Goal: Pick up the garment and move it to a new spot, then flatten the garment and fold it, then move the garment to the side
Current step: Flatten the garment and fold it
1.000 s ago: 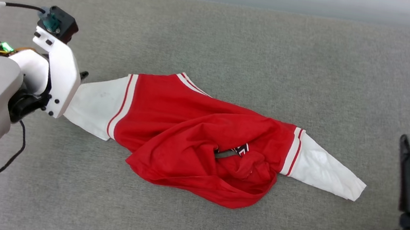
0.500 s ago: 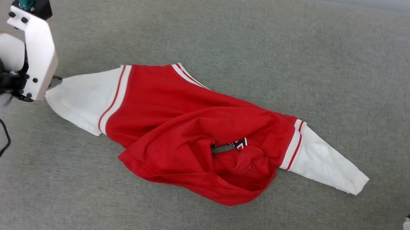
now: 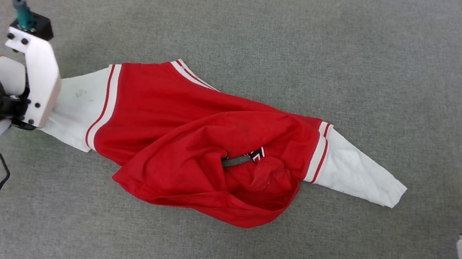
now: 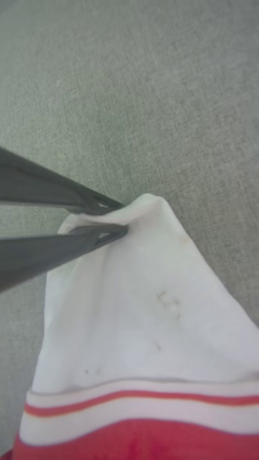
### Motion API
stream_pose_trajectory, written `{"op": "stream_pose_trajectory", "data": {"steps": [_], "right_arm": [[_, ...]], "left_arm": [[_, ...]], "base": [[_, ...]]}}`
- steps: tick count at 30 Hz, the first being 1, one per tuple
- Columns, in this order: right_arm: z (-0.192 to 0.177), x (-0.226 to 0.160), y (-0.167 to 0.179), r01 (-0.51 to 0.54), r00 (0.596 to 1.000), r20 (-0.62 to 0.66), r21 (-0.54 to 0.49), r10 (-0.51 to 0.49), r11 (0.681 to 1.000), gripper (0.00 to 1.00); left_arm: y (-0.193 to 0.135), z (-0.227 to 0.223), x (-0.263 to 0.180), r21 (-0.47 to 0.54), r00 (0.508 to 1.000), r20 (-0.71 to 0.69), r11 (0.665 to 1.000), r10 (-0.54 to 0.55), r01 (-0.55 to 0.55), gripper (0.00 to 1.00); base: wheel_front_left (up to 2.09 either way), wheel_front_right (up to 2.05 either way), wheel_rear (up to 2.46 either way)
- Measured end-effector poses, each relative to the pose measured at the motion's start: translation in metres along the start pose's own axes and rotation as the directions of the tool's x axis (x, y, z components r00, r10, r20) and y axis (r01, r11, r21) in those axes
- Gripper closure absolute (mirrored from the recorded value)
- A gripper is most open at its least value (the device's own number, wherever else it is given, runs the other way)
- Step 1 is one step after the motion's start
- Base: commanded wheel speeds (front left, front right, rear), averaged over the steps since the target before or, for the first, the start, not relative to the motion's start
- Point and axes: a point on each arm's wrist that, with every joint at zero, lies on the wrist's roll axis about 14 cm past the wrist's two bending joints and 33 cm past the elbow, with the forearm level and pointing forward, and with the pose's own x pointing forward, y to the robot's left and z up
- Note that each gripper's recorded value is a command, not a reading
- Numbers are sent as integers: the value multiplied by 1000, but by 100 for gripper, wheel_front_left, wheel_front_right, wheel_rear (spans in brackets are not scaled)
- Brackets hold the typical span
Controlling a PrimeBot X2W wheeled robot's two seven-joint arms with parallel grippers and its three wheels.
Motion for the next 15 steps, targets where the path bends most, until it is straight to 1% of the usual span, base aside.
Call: {"op": "stream_pose_trajectory", "data": {"steps": [3, 5, 8, 10, 11, 13, 14, 15], "right_arm": [[13, 5, -4, -13, 1000, 27, -35, 14, 999, 0], [23, 12, -7, -33, 999, 27, -55, 35, 998, 0], [23, 23, -8, -112, 992, -62, -107, 105, 988, 0], [17, 33, -7, -181, 974, -161, -130, 159, 975, 0], [15, 37, -6, -211, 961, -206, -124, 183, 969, 0], [1, 39, -2, -286, 912, -338, -115, 233, 951, 0], [-7, 37, 1, -325, 875, -411, -108, 255, 939, 0], [-20, 33, 4, -365, 821, -500, -87, 276, 927, 0]], "left_arm": [[3, 10, -15, 35, 998, 65, 999, 18, -20, 100], [8, 22, -31, 49, 991, 133, 998, 30, -37, 100], [11, 36, -54, 92, 974, 219, 993, 50, -72, 100], [5, 41, -65, 118, 964, 262, 991, 35, -68, 100], [2, 42, -69, 132, 960, 279, 989, 28, -67, 100], [0, 43, -78, 171, 953, 302, 982, 30, -86, 100], [-1, 43, -82, 181, 950, 312, 979, 28, -89, 100], [-3, 42, -84, 196, 947, 319, 976, 24, -91, 100]], "base": [[0, 0, 0], [0, 0, 0], [0, 0, 0], [0, 0, 0], [0, 0, 0], [0, 0, 0], [0, 0, 0], [0, 0, 0]]}}
